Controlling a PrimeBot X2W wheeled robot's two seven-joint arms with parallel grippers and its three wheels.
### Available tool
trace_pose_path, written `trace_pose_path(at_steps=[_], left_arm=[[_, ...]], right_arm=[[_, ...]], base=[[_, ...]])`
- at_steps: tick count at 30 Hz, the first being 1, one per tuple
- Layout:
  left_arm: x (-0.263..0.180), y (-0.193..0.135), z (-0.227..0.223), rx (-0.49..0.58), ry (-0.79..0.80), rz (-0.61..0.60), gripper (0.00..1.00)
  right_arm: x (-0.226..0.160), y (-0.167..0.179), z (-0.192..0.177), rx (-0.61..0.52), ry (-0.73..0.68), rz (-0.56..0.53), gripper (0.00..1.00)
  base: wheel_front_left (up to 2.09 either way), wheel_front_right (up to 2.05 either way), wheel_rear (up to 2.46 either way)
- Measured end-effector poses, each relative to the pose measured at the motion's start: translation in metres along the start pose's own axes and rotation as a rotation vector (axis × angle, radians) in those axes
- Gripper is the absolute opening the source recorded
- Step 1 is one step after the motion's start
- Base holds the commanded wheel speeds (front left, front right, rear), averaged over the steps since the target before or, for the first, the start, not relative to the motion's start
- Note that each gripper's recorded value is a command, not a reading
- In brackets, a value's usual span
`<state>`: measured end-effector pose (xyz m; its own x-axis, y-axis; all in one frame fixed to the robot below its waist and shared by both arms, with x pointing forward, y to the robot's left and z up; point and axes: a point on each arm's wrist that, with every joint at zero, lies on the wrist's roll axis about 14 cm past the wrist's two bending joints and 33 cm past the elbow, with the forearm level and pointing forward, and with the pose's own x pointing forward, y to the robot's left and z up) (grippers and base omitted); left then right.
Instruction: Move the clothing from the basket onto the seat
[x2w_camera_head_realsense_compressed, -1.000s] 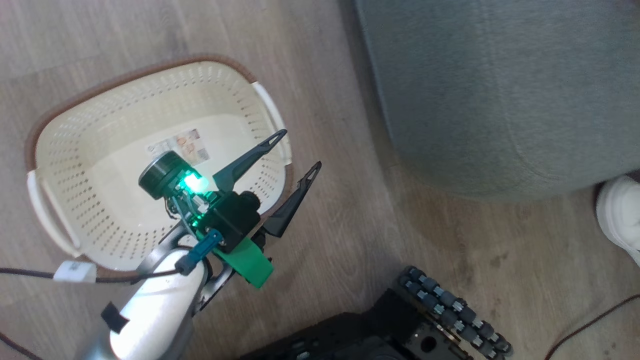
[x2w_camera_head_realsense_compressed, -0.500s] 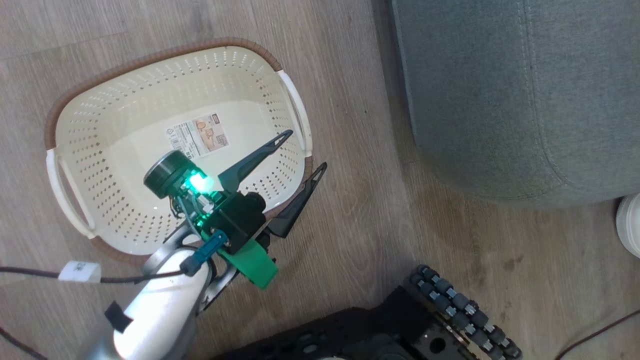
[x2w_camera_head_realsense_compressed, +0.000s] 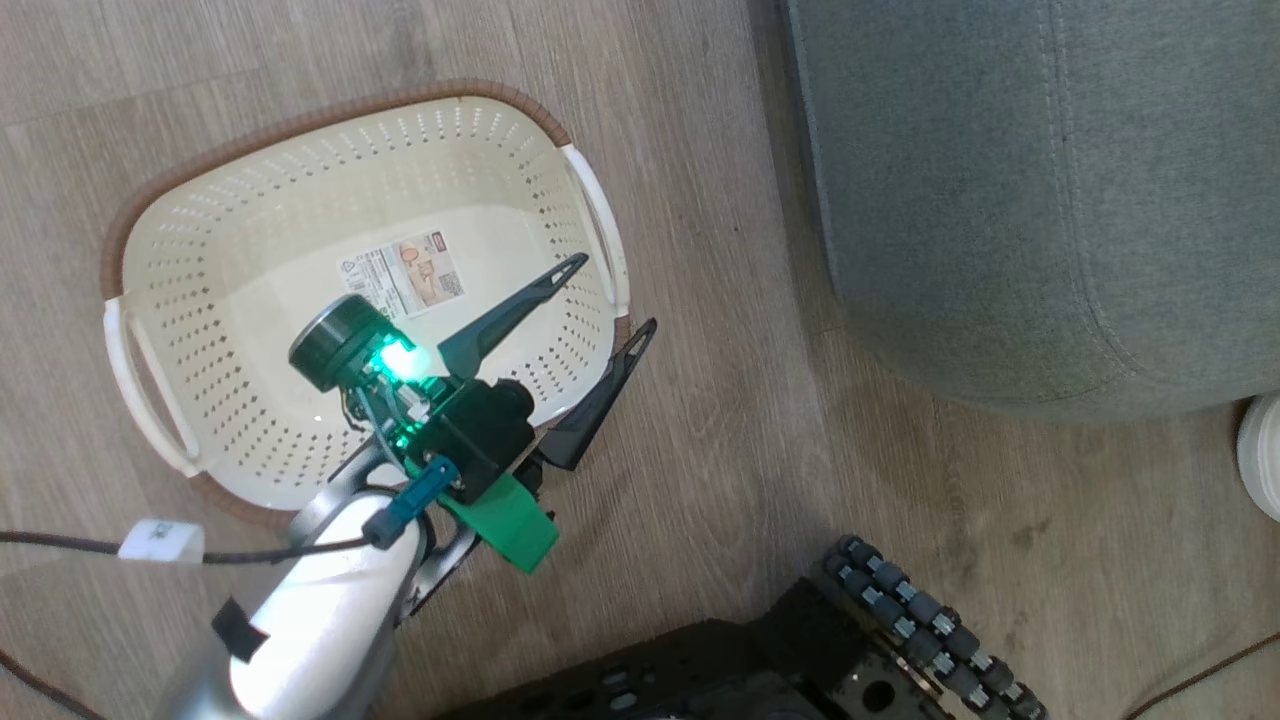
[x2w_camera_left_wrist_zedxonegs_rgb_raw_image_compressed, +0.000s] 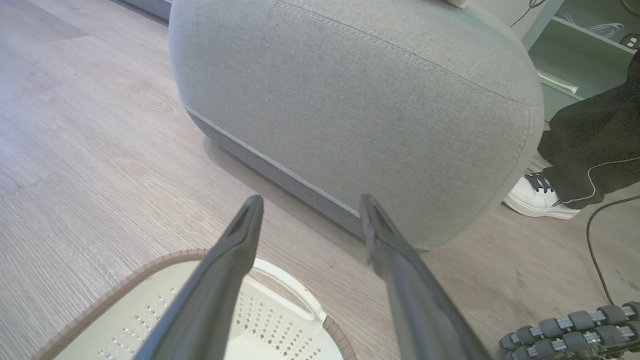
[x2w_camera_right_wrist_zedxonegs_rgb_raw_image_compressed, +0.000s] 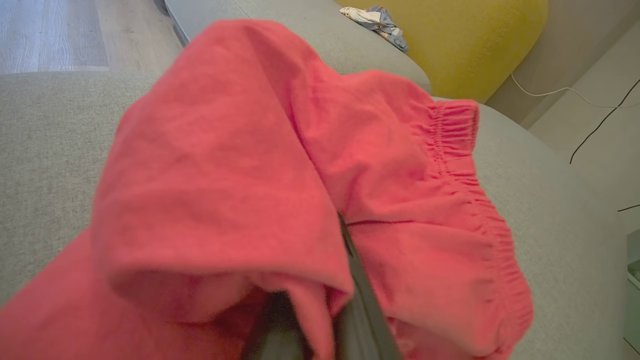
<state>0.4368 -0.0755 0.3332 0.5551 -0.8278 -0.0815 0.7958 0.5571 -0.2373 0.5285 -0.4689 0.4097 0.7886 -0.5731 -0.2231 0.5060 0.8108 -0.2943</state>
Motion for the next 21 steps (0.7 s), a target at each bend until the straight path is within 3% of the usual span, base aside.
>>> trace_pose_path(at_steps=[1,2,21], left_arm=[[0.000,0.001,0.002,0.001,-0.004,0.005,1.00],[0.001,0.002,0.004,0.002,-0.008,0.011,1.00],[0.007,-0.031,0.074,0.035,-0.121,0.009,1.00]], right_arm=[[-0.001,0.000,0.000,0.003,0.002,0.001,0.41],[-0.001,0.000,0.001,0.004,0.002,0.002,1.00],[-0.027,-0.001,0.041,-0.018,-0.018,0.093,1.00]], base=[[0.00,0.00,0.00],[0.00,0.00,0.00],[0.00,0.00,0.00]])
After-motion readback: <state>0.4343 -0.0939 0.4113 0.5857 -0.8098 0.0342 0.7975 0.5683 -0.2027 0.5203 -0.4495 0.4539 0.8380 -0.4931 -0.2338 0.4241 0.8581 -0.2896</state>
